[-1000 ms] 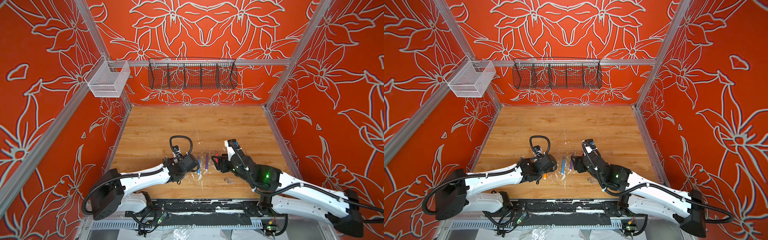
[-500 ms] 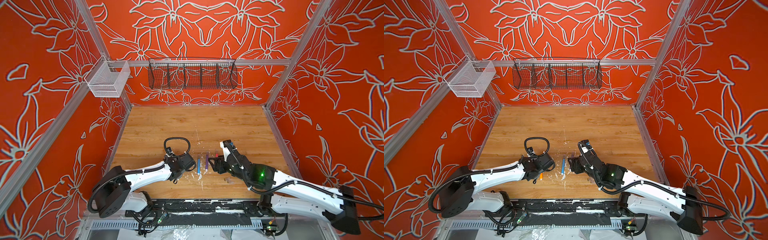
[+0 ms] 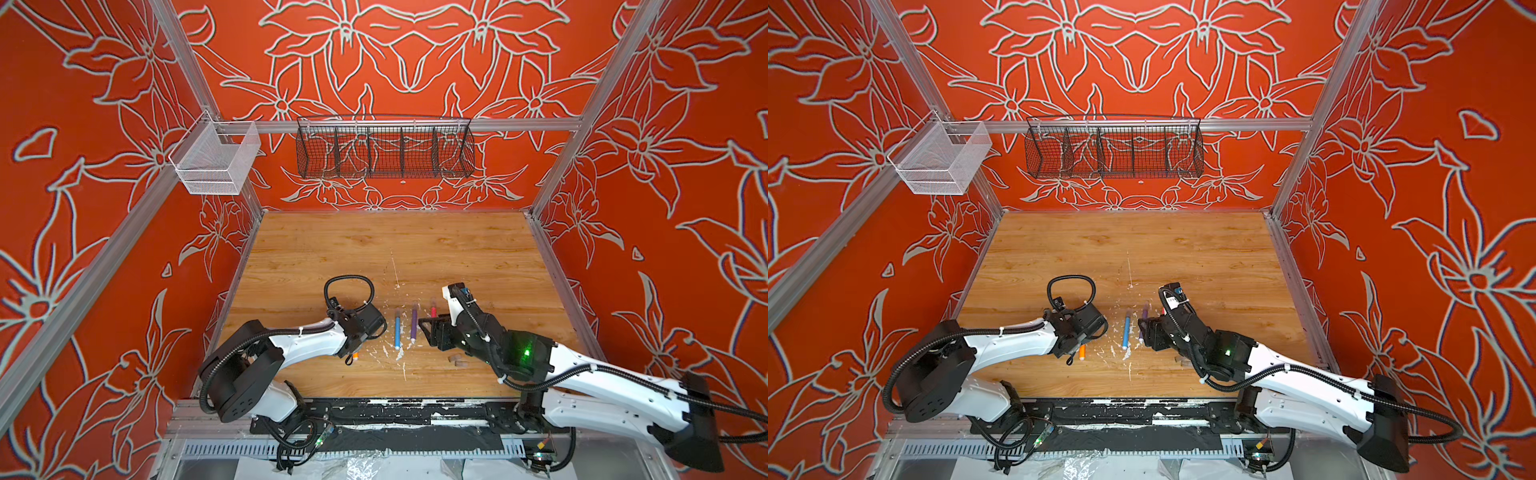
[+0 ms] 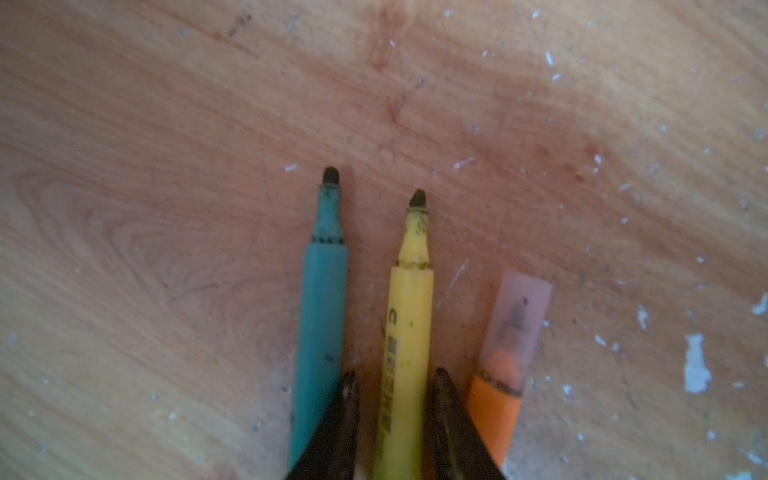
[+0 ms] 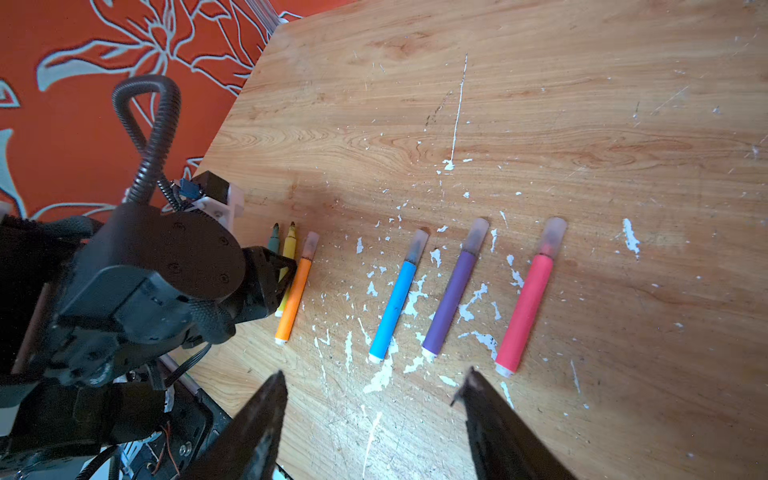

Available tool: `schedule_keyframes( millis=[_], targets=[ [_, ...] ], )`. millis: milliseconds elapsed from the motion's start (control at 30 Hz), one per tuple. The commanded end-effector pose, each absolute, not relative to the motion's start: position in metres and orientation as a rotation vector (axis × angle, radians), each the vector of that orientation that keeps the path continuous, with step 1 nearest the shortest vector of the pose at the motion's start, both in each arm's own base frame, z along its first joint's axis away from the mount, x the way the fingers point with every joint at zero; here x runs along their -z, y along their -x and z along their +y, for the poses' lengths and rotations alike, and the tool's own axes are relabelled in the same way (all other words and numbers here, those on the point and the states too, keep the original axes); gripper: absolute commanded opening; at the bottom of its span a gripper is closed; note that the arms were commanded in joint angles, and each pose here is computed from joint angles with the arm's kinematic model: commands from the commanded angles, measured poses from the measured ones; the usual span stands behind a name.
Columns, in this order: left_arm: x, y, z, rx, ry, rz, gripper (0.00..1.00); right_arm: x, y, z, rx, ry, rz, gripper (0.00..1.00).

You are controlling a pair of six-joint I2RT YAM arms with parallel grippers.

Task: Insert the pens into the pen caps
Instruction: 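Move the open left gripper over the yellow marker and close on it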

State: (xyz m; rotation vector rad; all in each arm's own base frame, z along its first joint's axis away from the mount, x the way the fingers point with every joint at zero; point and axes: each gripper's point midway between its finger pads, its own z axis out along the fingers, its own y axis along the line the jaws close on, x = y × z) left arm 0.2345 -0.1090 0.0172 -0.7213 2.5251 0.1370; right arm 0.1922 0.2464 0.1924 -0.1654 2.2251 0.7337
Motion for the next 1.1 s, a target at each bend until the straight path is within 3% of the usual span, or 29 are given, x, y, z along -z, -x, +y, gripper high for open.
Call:
schedule_keyframes(
  millis=[0, 67, 167, 267, 533, 733, 867, 1067],
  targets=[
    [-0.003, -0.229, -0.11, -0.141, 0.731, 2.573, 0.27, -0.191, -0.193, 0.243, -0.727, 0.144, 2.228, 0.69],
    [-0.001, -0.229, -0.111, -0.136, 0.731, 2.581, 0.23, -0.192, -0.193, 0.244, -0.729, 0.143, 2.227, 0.69],
    [0.0, -0.229, -0.114, -0.115, 0.716, 2.598, 0.08, -0.195, -0.194, 0.244, -0.733, 0.134, 2.221, 0.69],
    [-0.01, -0.232, -0.119, -0.072, 0.687, 2.594, 0.0, -0.201, -0.199, 0.243, -0.756, 0.093, 2.195, 0.7],
    [-0.1, -0.248, -0.126, 0.083, 0.493, 2.472, 0.0, -0.214, -0.234, 0.26, -1.007, -0.056, 2.147, 0.75],
    [-0.159, -0.246, -0.176, 0.335, 0.104, 2.33, 0.0, -0.228, -0.239, 0.299, -1.219, -0.027, 2.092, 0.76],
    [-0.189, -0.233, -0.213, 0.53, -0.104, 2.196, 0.0, -0.233, -0.24, 0.322, -1.358, -0.015, 2.063, 0.76],
    [-0.2, -0.225, -0.23, 0.622, -0.188, 2.133, 0.0, -0.227, -0.239, 0.343, -1.452, 0.002, 2.1, 0.72]
  ],
)
